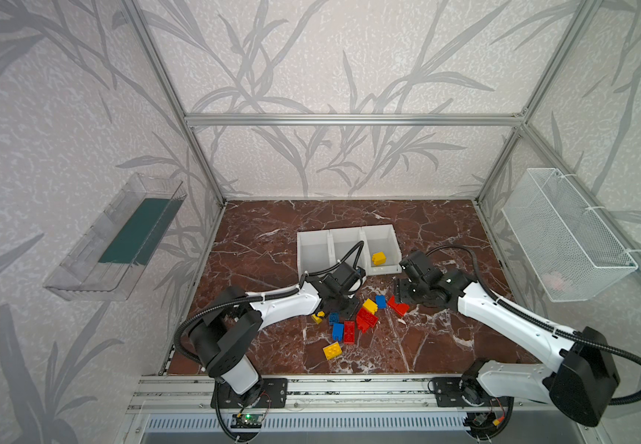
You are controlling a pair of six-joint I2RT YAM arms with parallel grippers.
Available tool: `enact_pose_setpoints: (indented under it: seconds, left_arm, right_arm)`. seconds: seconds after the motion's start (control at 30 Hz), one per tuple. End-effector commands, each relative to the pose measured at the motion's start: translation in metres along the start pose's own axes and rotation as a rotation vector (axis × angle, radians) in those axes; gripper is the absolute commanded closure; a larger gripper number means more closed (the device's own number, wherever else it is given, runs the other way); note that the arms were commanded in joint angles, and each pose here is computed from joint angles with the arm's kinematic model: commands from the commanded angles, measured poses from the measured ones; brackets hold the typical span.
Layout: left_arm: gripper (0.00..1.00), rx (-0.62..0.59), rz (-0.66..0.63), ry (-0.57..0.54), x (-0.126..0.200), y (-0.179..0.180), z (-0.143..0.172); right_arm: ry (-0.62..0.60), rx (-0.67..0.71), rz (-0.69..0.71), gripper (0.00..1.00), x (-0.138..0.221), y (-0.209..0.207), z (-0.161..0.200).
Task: Sort the legos into containers by color
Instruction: Pick up the lego from the center of the table, then place the lego in the container.
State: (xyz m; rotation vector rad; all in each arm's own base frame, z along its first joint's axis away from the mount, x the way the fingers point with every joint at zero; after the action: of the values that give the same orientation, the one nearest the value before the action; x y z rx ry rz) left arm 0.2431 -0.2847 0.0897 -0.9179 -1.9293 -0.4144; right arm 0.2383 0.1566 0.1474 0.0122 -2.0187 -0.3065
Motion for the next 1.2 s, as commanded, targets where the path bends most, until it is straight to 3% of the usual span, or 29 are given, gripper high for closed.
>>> enact_pose_setpoints:
  seconds: [0.0,0.1,0.23,0.4,0.57,0.67,0.83,1.17]
  left_arm:
    - [0.62,0.007,-0.086,-0.094,0.016,0.015,-0.038]
    - [0.63,-0.012,-0.143,-0.155,0.018,0.032,-0.066]
    - [0.63,0.051,-0.206,-0.164,0.011,0.069,-0.085]
    - [0.63,0.140,-0.259,-0.150,-0.003,0.112,-0.090]
    - [0.63,0.166,-0.270,-0.113,-0.016,0.127,-0.091]
    - [0.54,0.178,-0.266,-0.086,-0.018,0.129,-0.092]
    - [0.29,0.202,-0.271,-0.097,-0.014,0.130,-0.094]
    - [0.15,0.232,-0.319,-0.215,0.028,0.131,-0.111]
  right_arm:
    - [-0.028,-0.006,0.016,0.27,0.008,-0.006,-0.002]
    - [-0.032,-0.012,0.003,0.27,0.011,-0.005,-0.002]
    - [-0.027,-0.017,-0.006,0.27,0.014,-0.006,0.000]
    - [-0.041,-0.015,0.005,0.27,0.016,-0.011,0.001]
    - [-0.048,-0.016,0.006,0.27,0.017,-0.011,0.000]
    - [-0.044,-0.019,0.004,0.27,0.017,-0.011,0.001]
    - [-0.050,-0.021,0.009,0.26,0.017,-0.013,0.001]
    - [-0.037,0.004,0.018,0.25,0.013,-0.011,0.001]
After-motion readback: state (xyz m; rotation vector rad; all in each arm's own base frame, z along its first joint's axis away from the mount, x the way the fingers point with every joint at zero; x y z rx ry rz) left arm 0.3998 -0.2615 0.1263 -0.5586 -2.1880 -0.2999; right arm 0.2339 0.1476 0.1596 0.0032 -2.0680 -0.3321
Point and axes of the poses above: each gripper's point midway between its finger pads, its own x axis back along the fingers, its own y axis along the line the jaws close on, z = x × y, the point moved 3 cm from there along x, back along the fingers, and after that the axes turned 9 degrees about -x, right-handed, at the moved point
